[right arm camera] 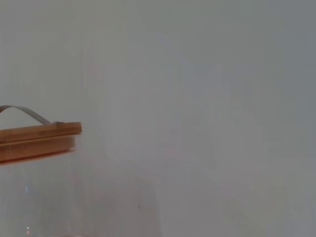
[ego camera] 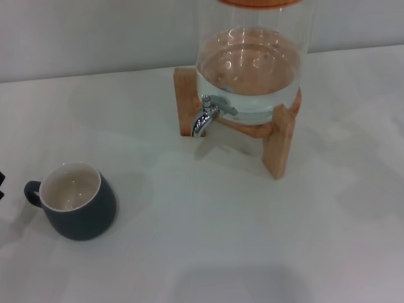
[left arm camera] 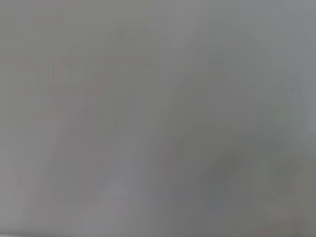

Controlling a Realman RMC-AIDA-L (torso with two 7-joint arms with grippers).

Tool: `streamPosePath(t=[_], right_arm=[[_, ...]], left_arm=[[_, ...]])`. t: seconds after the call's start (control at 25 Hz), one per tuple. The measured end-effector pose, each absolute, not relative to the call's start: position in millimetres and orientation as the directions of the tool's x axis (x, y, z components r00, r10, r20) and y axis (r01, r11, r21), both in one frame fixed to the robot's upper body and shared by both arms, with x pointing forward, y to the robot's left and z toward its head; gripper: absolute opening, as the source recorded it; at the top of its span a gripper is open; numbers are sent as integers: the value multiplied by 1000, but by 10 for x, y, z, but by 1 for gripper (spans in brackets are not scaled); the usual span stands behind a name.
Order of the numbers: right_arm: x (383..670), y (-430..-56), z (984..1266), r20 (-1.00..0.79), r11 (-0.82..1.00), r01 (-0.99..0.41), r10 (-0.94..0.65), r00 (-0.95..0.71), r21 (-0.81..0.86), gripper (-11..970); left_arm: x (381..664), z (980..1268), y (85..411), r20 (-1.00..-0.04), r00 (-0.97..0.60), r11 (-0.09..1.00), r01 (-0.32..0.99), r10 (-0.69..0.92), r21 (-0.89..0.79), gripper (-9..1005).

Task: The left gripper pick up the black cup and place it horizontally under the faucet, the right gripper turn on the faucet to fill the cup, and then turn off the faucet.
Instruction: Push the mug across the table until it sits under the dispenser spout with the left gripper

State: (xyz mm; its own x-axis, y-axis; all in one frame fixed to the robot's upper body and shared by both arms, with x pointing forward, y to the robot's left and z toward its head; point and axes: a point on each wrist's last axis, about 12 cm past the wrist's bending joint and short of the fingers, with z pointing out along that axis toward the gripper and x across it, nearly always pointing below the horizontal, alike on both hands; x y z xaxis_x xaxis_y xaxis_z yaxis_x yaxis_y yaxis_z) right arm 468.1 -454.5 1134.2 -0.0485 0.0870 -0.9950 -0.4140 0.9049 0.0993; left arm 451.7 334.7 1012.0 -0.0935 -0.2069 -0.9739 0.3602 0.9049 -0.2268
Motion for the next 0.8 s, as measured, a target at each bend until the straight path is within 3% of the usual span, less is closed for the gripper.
streamPosePath(t=[0.8], right_arm=[[4692,-4552,11355,-994,903,-415,93,-52,106,604]], left_arm=[[4390,9917,3337,-970,-173,931,292,-172,-218,827]])
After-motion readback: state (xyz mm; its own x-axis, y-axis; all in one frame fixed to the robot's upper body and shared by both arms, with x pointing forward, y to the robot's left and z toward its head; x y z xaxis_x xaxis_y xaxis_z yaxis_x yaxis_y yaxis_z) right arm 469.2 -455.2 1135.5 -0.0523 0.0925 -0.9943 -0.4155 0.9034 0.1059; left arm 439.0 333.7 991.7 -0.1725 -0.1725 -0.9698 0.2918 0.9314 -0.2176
